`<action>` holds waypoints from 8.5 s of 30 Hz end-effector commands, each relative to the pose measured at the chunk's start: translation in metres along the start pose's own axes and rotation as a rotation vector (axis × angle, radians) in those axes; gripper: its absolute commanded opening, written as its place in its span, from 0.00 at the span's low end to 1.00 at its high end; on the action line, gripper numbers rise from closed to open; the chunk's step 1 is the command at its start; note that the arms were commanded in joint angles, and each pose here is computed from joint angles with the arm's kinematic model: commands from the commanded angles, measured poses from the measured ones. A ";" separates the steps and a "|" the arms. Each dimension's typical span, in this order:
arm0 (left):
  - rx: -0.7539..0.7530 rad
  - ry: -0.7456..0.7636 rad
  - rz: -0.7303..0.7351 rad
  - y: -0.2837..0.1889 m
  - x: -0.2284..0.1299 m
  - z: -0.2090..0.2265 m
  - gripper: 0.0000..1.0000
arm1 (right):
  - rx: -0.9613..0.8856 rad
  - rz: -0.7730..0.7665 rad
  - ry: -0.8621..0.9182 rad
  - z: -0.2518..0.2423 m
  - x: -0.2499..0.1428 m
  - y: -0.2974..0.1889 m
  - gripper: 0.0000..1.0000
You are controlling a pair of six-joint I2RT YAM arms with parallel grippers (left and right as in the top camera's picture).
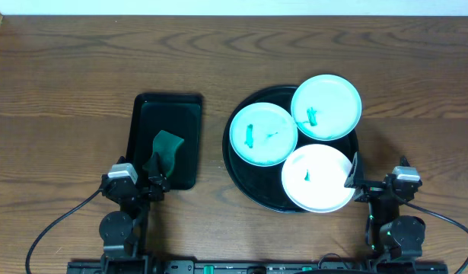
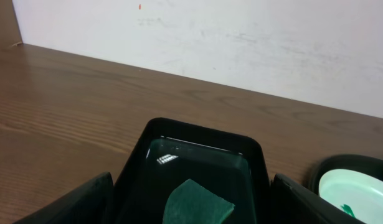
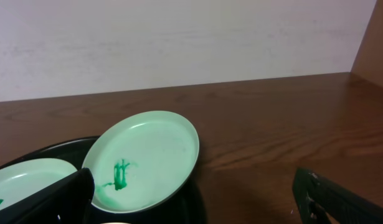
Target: Clean dirty plates on tray and stack at the side
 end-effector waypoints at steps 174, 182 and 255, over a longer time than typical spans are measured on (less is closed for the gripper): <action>0.527 -0.093 1.223 0.048 0.002 0.043 0.80 | 0.173 1.434 -0.118 0.191 -0.160 0.110 0.02; 0.519 -0.058 1.312 0.031 -0.033 0.050 0.75 | 0.178 1.439 -0.127 0.196 -0.173 0.111 0.01; 0.227 0.155 1.412 0.107 -0.118 0.029 0.19 | 0.241 1.419 -0.112 0.214 -0.174 0.111 0.06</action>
Point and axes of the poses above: each gripper's point midway between its finger pads, its own y axis out along the fingers, its own z axis along the line the jaws close on, x = y × z, the point moved 1 cm from there along -y, back along the fingers, and after that the axes turned 5 degrees about -y, right-handed, at the moved point
